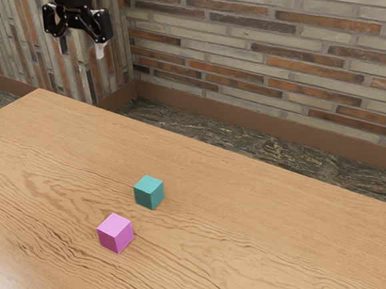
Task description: Pick up the blue block with one arm, and put the blue block on the pink block with one arm
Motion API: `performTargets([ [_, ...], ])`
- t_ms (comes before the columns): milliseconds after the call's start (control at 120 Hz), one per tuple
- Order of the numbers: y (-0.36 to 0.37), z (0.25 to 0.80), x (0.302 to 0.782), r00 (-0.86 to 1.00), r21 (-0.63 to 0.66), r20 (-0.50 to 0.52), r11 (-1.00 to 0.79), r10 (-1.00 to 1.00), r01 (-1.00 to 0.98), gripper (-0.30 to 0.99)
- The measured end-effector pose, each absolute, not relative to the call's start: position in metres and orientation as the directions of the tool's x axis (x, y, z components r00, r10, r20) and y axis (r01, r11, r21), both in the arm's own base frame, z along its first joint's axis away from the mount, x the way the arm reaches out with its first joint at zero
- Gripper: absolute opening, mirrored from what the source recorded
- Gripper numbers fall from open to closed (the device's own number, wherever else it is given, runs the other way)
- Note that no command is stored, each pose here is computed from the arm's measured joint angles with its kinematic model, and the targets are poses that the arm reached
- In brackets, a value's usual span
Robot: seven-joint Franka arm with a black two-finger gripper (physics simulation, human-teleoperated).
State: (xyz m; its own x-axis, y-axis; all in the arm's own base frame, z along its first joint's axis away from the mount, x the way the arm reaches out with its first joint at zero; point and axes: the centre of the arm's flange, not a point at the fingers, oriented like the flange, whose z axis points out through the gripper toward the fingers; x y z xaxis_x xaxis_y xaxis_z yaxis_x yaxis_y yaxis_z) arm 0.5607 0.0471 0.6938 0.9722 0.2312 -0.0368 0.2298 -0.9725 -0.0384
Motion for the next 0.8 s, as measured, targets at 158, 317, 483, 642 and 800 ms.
performTargets([
  [158,0.047,0.704,0.557,0.969,-0.033,-0.021,-0.969,0.246,0.245,0.69],
  [317,-0.021,0.820,0.505,0.969,0.000,0.214,-0.992,0.127,0.130,0.69],
  [483,-0.072,0.830,0.490,0.973,-0.010,0.227,-0.999,0.036,0.039,0.69],
  [642,-0.040,0.804,0.508,0.980,-0.026,0.168,-0.993,0.110,0.116,0.69],
  [800,-0.015,0.696,0.469,0.986,-0.082,-0.028,-0.983,0.164,0.161,0.69],
])
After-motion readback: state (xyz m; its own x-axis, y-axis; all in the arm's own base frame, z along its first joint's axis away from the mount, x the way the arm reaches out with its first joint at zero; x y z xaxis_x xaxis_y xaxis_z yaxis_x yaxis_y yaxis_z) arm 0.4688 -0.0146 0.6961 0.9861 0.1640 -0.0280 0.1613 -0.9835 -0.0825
